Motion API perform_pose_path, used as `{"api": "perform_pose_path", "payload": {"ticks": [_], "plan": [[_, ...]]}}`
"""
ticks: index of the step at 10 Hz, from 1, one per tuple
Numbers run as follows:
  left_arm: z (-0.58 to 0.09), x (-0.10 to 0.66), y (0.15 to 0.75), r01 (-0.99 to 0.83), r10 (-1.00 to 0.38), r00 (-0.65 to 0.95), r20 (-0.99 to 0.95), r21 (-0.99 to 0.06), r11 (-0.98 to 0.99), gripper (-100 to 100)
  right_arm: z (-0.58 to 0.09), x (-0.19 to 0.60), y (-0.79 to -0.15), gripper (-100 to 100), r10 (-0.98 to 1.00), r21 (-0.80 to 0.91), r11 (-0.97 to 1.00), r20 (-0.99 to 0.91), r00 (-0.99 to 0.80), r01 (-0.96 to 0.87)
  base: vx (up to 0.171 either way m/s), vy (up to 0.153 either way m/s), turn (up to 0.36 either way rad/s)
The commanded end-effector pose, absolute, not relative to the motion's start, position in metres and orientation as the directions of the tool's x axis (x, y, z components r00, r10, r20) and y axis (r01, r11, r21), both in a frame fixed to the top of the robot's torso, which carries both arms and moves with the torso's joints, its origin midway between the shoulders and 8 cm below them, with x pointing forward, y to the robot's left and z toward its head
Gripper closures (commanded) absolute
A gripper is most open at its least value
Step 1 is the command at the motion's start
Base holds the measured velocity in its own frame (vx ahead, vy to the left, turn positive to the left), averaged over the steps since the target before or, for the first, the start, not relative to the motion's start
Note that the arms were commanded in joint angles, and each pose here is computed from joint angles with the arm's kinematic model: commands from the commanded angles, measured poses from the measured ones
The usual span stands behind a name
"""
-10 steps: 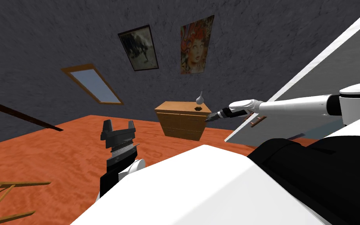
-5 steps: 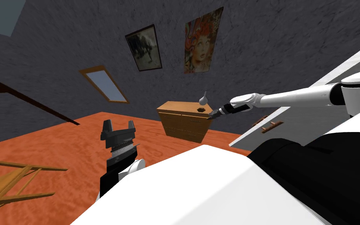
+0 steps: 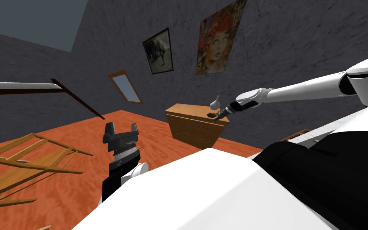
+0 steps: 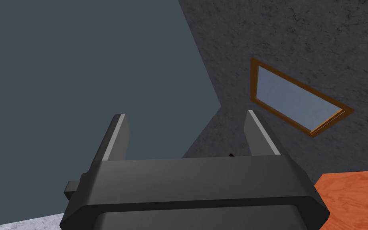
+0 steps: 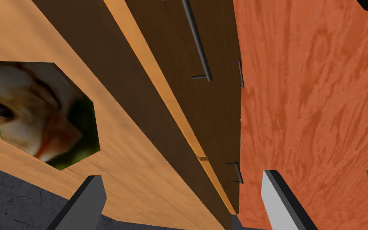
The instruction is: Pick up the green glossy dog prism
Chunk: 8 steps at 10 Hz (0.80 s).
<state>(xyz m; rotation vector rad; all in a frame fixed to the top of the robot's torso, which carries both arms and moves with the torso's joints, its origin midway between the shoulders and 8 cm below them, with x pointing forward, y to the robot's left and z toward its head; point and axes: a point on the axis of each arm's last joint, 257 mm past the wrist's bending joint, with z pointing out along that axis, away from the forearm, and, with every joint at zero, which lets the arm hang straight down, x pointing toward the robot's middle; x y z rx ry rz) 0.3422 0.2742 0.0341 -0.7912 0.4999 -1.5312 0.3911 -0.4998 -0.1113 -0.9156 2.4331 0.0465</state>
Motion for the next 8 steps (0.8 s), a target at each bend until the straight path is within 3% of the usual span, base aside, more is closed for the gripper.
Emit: {"api": "perform_pose_path", "payload": {"ticks": [1,5,8], "plan": [[0.034,0.342,0.274,0.682,-0.982,0.016,0.188,-0.72,-0.127,0,-0.103,0.388,-0.51,-100,-0.623,-0.158,0.762,-0.448,-0.642,-0.628,0.087,-0.198,0.352],[0.034,0.342,0.274,0.682,-0.982,0.016,0.188,-0.72,-0.127,0,-0.107,0.368,-0.529,-100,-0.624,-0.124,0.769,-0.359,-0.694,-0.627,0.069,-0.16,0.305],[0.034,0.342,0.274,0.682,-0.982,0.016,0.188,-0.72,-0.127,0,-0.122,0.343,-0.54,-100,-0.603,-0.069,0.787,-0.299,-0.74,-0.614,0.018,-0.123,0.233]]}}
